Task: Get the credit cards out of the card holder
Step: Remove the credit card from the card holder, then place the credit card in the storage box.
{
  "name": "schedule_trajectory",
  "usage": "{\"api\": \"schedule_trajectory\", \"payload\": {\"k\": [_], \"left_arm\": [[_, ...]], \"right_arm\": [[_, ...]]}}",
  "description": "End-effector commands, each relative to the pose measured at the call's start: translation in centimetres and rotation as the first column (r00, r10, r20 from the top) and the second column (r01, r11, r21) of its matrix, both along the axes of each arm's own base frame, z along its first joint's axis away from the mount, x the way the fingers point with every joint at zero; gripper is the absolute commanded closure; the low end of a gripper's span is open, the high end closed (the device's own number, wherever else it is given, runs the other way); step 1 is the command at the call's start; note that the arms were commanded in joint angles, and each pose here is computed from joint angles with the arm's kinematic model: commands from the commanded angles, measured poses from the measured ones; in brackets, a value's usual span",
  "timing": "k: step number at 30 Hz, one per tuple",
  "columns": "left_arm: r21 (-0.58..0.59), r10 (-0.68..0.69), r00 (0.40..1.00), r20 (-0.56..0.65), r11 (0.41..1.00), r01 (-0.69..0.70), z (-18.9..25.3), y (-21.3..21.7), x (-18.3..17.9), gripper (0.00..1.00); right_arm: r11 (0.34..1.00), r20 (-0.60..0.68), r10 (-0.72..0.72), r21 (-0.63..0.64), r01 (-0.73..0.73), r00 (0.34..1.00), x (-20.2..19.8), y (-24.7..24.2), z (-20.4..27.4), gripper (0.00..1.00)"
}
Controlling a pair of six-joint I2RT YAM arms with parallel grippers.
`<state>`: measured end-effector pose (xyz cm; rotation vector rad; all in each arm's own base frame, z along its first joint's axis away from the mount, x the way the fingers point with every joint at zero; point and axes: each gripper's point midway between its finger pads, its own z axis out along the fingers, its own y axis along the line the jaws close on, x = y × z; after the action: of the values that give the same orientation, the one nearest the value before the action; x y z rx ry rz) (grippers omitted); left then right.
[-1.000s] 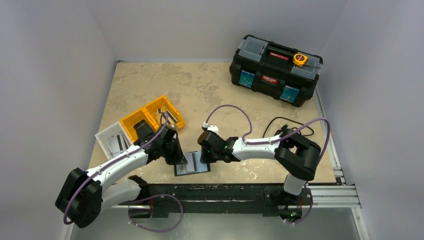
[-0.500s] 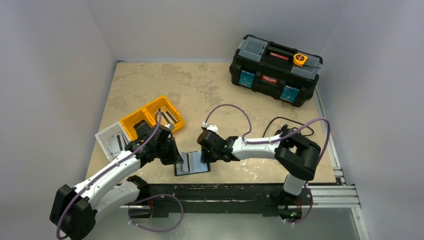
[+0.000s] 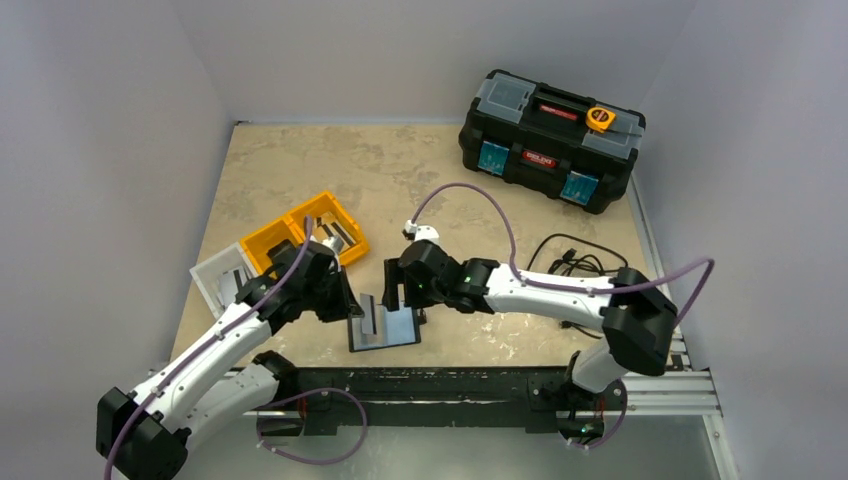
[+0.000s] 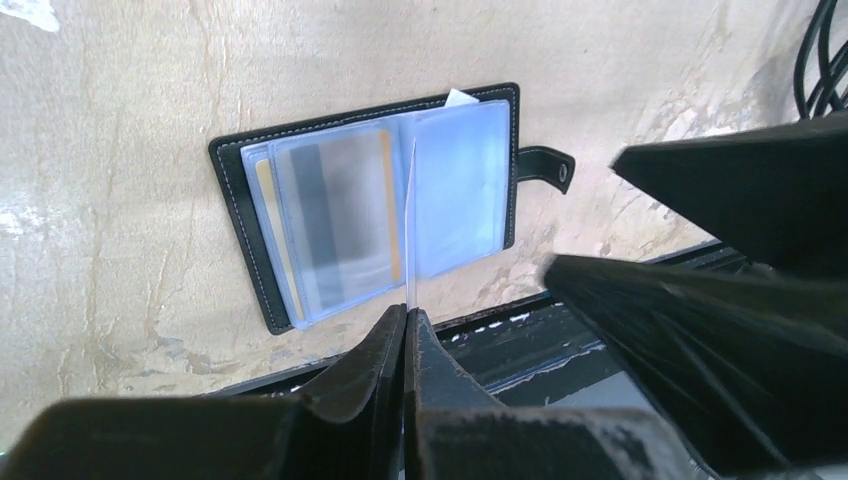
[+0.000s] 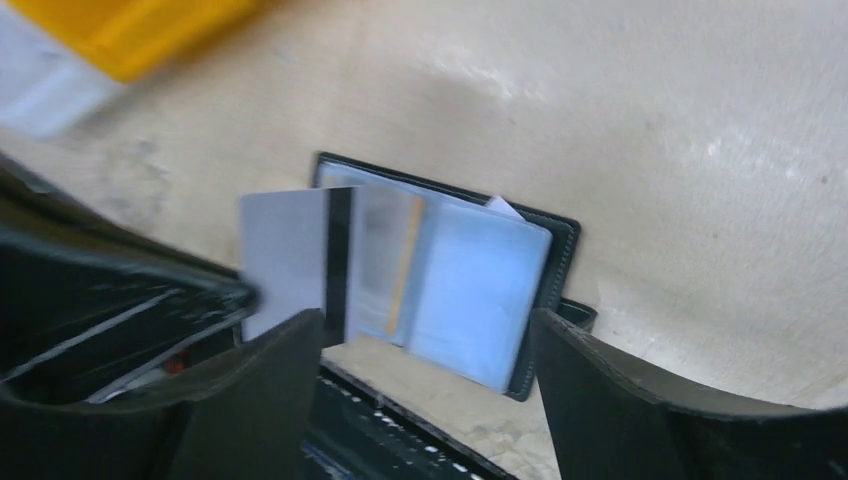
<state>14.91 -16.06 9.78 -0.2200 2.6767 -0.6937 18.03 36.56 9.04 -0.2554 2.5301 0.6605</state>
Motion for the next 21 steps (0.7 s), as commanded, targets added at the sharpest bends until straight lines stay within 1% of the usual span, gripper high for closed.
{"api": "schedule_trajectory", "payload": {"k": [1, 2, 5, 8, 11, 14, 17, 21], "left_arm": [[0.021, 0.007, 0.998, 0.062, 1.000, -0.008, 2.1, 0.5, 0.9, 1.00], [0.026, 0.012, 0.998, 0.064, 1.000, -0.014, 2.3, 0.6, 1.0, 1.00], [0.066, 0.031, 0.997, 0.076, 0.997, -0.036, 3.0, 1.3, 1.4, 1.00], [0.127, 0.061, 0.994, 0.089, 0.989, -0.072, 4.1, 2.6, 1.7, 1.00], [0.220, 0.116, 0.985, 0.126, 0.965, -0.142, 5.8, 4.7, 2.5, 1.00], [0.324, 0.168, 0.974, 0.150, 0.923, -0.209, 7.2, 7.1, 3.2, 1.00], [0.403, 0.221, 0.962, 0.163, 0.874, -0.270, 8.3, 9.3, 3.9, 1.00], [0.512, 0.293, 0.937, 0.192, 0.784, -0.350, 9.3, 12.6, 5.0, 1.00]], "right_arm": [[0.994, 0.128, -0.030, 0.111, 0.015, 0.991, 1.7, 0.4, 6.6, 0.17], [0.993, 0.141, -0.034, 0.117, 0.018, 0.989, 1.8, 0.2, 7.1, 0.12], [0.992, 0.171, -0.045, 0.124, 0.023, 0.984, 1.9, -0.5, 8.0, 0.02], [0.993, 0.197, -0.042, 0.119, 0.018, 0.979, 2.1, -0.9, 8.4, 0.01], [0.994, 0.218, -0.044, 0.109, 0.021, 0.975, 2.3, -1.4, 8.5, 0.01], [0.995, 0.241, -0.051, 0.096, 0.029, 0.969, 2.6, -2.0, 8.5, 0.01], [0.995, 0.253, -0.060, 0.092, 0.037, 0.966, 2.8, -2.5, 8.5, 0.01], [0.996, 0.258, -0.048, 0.090, 0.026, 0.965, 2.6, -2.9, 8.3, 0.01]]}}
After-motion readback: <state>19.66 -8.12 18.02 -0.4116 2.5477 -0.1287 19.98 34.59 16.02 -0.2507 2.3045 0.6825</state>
